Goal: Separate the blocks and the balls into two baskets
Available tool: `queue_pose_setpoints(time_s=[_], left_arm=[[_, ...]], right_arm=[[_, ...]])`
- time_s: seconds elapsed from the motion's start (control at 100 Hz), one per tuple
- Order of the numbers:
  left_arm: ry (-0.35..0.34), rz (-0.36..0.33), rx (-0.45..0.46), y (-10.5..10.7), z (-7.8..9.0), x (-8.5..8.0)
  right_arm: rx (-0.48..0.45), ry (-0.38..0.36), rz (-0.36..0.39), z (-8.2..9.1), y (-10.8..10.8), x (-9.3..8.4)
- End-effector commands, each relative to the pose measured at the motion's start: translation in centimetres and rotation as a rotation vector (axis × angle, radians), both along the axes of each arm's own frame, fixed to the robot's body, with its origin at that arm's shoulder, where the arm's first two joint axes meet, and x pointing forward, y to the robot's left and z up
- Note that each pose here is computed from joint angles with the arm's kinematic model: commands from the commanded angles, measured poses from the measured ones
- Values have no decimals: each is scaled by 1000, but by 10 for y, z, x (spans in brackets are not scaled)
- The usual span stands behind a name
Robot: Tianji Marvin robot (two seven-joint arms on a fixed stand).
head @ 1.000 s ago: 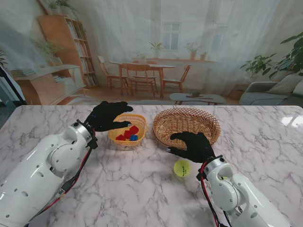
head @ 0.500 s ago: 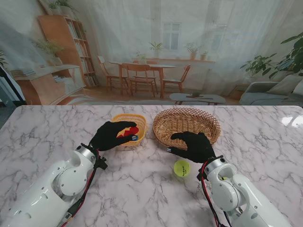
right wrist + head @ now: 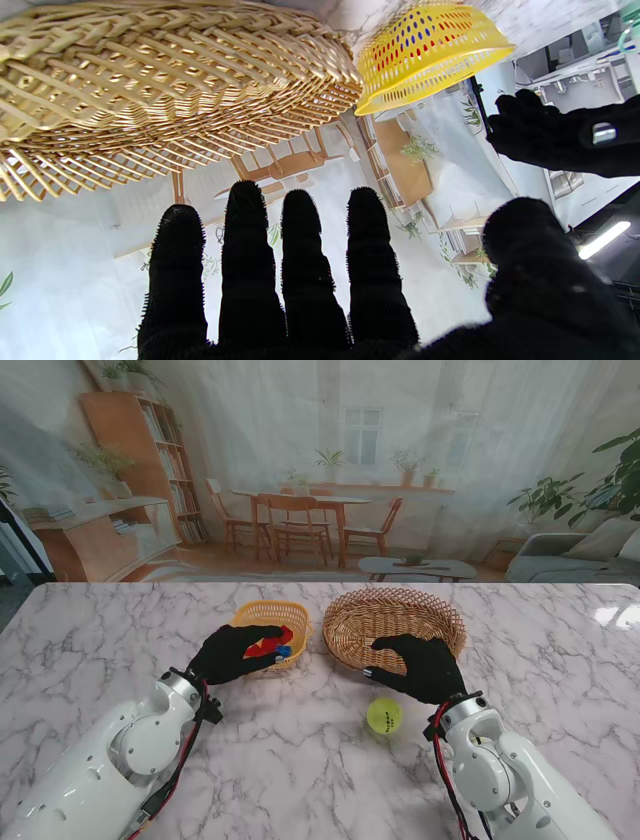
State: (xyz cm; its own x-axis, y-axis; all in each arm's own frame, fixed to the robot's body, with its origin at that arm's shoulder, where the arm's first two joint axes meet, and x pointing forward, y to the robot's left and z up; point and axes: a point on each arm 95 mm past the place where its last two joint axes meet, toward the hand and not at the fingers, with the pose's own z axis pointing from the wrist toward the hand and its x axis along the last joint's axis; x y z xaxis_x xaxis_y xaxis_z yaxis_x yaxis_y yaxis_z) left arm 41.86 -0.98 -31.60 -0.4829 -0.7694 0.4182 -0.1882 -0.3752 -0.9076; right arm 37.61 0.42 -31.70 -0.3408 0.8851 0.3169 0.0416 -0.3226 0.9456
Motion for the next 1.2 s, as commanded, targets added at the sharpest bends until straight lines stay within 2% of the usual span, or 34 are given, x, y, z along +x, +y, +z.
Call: queue_pose_setpoints(time_s=[0.0,0.22,0.41,0.61,0.89,1.19], left_arm=[[-2,-14,33,0,-1,1],[-19,-10,48,3,-1,3],[-11,10,59,6,-3,7],[-11,13,69,7,-4,8],[-6,20,78,9,-4,8],[-10,19,129,11,-5,10]], right_arm=[[-33,13,-14,-6,-6,-5],[-110,-44,-86,-10,-29,-23],[-199,-48,-141,-18,-56,-45],[-238,-45,-206,-26,-76,-62],[-344,6,-253,-40,-85,-64],[-466,61,-257,-37,-90,-62]])
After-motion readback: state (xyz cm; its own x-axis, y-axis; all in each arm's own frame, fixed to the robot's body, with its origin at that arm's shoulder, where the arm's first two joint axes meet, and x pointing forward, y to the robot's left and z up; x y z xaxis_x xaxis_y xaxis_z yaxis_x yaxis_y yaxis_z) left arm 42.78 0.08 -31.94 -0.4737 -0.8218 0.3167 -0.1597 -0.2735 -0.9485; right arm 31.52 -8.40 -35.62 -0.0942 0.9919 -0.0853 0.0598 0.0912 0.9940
